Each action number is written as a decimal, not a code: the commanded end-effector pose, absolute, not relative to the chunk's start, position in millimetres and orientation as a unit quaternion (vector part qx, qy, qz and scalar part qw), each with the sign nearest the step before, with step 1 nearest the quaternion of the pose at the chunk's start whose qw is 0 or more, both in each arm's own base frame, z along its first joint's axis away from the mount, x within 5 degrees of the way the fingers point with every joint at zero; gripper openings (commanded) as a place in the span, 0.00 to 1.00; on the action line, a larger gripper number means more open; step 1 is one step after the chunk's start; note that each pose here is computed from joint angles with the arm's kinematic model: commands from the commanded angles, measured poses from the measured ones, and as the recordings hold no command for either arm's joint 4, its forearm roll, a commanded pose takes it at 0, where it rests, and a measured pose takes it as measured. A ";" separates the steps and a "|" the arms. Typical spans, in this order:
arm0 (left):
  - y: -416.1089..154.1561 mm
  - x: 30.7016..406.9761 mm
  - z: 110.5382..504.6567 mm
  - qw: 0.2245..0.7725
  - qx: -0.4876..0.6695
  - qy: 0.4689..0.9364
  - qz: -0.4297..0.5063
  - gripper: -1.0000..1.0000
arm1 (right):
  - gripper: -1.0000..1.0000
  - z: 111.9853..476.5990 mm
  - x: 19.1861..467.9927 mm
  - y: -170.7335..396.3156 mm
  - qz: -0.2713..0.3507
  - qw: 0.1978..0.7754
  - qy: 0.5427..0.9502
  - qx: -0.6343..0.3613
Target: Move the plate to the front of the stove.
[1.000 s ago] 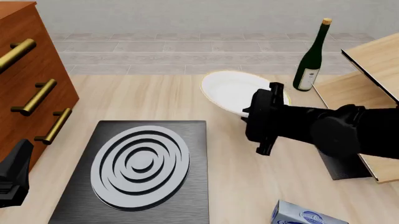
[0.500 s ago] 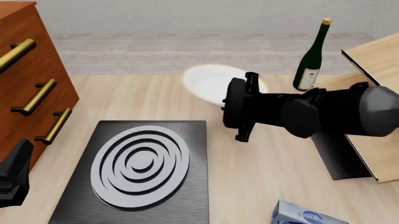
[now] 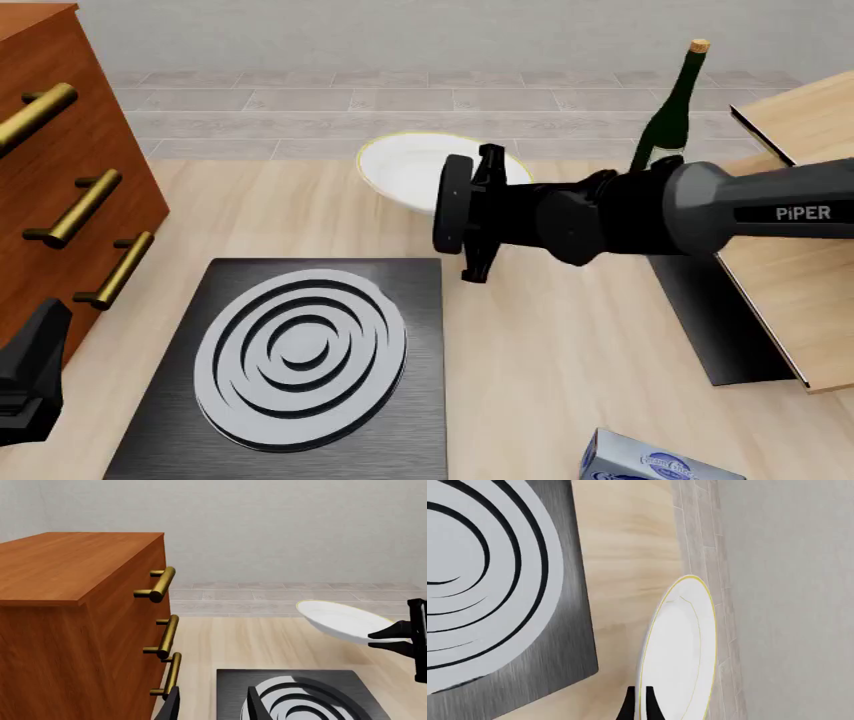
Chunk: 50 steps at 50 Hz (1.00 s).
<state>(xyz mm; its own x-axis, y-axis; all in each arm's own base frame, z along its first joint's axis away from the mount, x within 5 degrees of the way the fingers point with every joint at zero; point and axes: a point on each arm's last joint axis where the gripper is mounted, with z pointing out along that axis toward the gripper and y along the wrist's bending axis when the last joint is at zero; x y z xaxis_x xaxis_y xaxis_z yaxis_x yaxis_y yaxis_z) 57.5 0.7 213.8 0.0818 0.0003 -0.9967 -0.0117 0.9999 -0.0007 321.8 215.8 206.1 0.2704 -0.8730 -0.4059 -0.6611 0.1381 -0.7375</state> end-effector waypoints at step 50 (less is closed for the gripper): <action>0.7 57.3 213.5 0.735 -0.004 0.678 0.004 1.00 | 0.00 170.8 406.1 311.1 -0.101 0.464 0.569 -0.671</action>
